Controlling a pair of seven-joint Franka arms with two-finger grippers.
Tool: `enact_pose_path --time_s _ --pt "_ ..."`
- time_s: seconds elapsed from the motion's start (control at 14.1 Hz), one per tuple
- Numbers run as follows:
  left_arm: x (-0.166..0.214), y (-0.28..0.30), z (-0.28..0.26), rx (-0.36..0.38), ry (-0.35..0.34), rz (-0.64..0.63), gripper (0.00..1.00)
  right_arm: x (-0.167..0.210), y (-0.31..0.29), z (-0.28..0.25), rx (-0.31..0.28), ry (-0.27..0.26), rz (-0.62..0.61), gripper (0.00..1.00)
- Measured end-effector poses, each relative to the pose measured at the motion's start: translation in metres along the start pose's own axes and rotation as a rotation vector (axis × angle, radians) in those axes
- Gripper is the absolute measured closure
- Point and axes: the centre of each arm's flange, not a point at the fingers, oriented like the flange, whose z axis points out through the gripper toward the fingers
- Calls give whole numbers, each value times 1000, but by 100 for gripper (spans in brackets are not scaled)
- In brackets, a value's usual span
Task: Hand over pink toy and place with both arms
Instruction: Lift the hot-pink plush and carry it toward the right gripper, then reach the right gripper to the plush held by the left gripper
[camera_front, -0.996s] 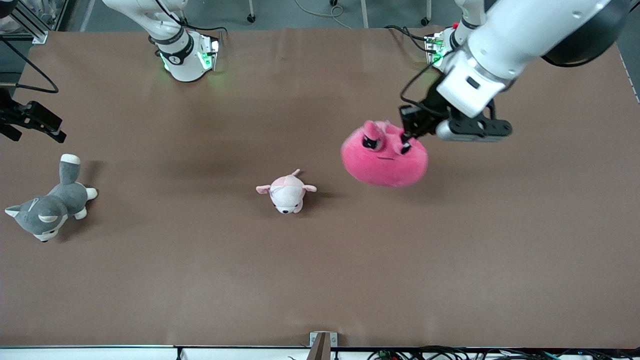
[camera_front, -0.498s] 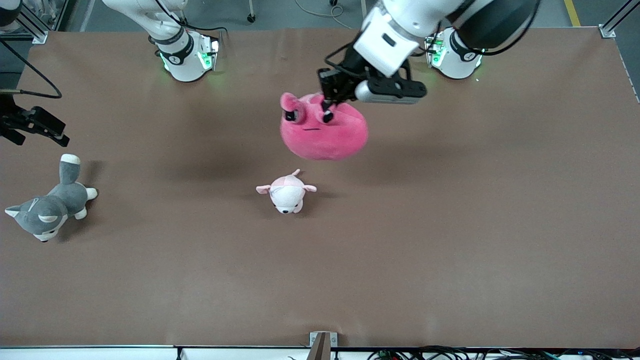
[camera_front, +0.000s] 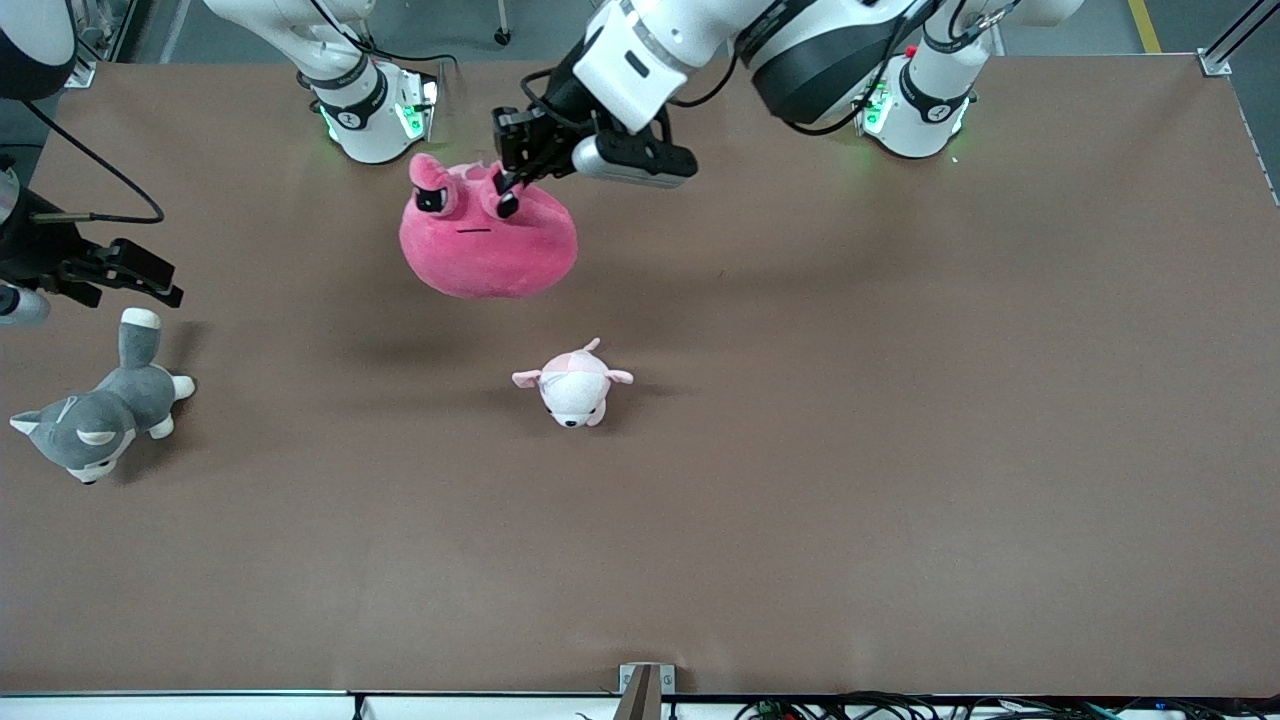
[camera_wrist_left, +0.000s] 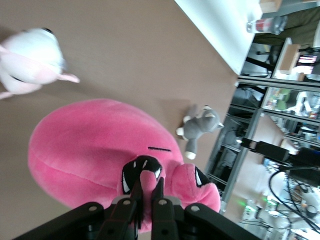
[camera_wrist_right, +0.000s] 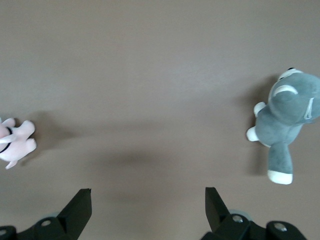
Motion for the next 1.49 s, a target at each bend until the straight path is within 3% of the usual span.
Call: enact_pose_path --time_s 0.21,0.5,0.71,1.14,1.49 --pt "-10 1 25 -76 -8 -38 91 -9 -33 -17 170 -55 -22 0" --pt "-8 0 36 -102 -13 -80 91 -17 -63 -32 382 -102 -46 0" --pt "-4 0 38 -102 -13 -90 91 -24 -85 -35 483 -161 -10 0" --pt "1 -3 44 -109 -12 -99 91 -40 -161 -59 483 -194 25 6" --pt "1 -3 44 -109 -11 -99 91 -41 -169 -57 462 -198 14 13"
